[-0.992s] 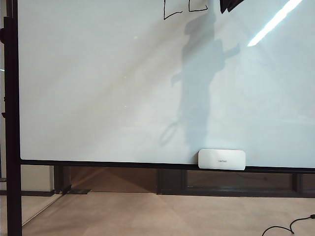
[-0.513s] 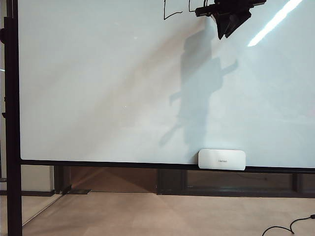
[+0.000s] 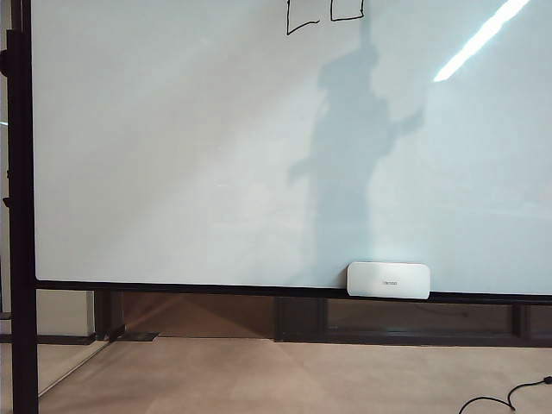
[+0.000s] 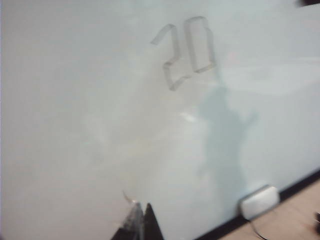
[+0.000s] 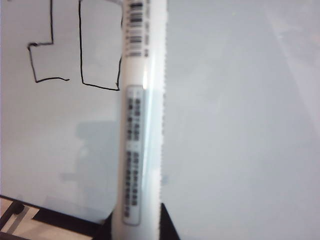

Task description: Reach to the right to find the marker pen, pick it up, and write the number 20 on the whiteboard.

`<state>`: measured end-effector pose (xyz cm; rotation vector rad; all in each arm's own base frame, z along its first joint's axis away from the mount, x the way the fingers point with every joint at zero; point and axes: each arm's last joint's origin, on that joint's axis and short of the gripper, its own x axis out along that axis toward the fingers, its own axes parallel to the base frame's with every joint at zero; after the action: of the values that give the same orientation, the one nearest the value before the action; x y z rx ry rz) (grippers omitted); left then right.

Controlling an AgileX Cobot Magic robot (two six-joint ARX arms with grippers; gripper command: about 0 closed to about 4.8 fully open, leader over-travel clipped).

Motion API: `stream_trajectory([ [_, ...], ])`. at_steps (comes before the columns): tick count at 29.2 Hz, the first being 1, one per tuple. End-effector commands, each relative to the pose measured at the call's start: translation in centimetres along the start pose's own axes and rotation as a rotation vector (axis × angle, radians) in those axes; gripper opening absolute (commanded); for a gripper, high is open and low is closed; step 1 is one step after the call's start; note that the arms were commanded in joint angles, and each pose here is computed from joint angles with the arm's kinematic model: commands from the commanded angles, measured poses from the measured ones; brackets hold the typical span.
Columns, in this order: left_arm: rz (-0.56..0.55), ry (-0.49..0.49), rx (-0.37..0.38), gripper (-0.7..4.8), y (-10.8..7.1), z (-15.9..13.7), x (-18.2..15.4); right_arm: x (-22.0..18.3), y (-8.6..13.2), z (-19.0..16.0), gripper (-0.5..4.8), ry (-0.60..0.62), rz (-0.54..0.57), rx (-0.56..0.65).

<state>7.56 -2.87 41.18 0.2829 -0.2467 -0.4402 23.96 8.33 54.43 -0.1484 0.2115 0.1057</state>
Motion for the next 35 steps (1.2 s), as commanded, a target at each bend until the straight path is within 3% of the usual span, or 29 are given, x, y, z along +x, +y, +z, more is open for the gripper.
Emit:
stream_trajectory([
  [1, 0.065, -0.003, 0.029, -0.05, 0.2, 1.7, -2.6, -5.6, -1.6, 0.3, -0.01, -0.032, -0.006, 0.005],
  [6, 0.074, 0.122, 0.027, -0.05, -0.2, 2.0, -6.6, -14.1, -3.9, -0.9, -0.01, -0.064, -0.036, -0.002],
  [11, 0.173, 0.119, 0.031, -0.05, -0.6, 1.8, -9.8, -19.3, -5.2, -2.5, -0.02, -0.079, -0.036, 0.015],
  [15, 0.166, 0.199, -0.04, -0.05, -1.2, 0.7, -11.6, -23.0, -5.9, -5.7, -0.01, -0.011, -0.027, 0.005],
  [17, 0.161, 0.238, -0.097, -0.05, -1.5, 0.1, -12.4, -24.2, -6.1, -7.8, -0.01, 0.026, -0.018, -0.006],
  [24, 0.206, 0.199, -0.138, -0.05, -1.8, -0.2, -14.3, -27.4, -6.3, -13.9, -0.01, 0.025, 0.046, 0.081],
  [27, 0.209, 0.226, -0.221, -0.05, -2.1, -0.6, -14.7, -28.6, -6.2, -17.6, -0.01, 0.02, 0.085, 0.111],
  [35, 0.2, 0.228, -0.293, -0.05, -2.8, -0.5, -14.5, -29.5, -4.5, -21.4, -0.01, -0.028, 0.138, 0.168],
])
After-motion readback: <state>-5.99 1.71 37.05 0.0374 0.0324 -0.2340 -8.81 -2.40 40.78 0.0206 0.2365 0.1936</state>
